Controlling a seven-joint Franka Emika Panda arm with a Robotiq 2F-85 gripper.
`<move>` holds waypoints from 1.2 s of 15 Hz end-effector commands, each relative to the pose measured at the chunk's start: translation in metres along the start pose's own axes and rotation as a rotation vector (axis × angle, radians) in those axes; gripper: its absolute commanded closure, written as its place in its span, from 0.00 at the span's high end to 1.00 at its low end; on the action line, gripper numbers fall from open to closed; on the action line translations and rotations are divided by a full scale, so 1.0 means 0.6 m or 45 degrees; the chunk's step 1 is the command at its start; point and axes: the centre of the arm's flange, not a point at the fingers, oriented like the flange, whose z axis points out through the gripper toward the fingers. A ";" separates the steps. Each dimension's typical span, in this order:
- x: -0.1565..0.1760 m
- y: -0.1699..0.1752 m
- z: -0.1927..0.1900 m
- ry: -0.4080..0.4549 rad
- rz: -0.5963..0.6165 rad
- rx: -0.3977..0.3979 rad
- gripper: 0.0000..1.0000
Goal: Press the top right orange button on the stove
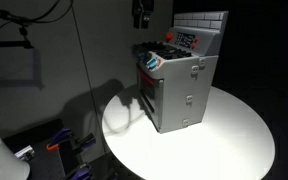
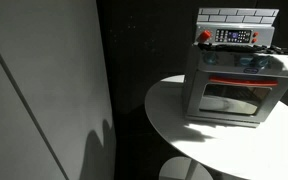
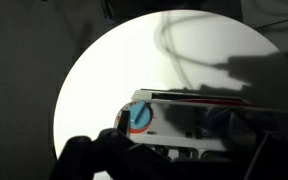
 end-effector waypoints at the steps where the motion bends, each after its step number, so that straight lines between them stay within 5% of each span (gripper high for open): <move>1: 0.000 0.000 0.000 0.000 0.000 0.000 1.00; 18: 0.059 0.013 -0.039 0.152 0.099 0.059 1.00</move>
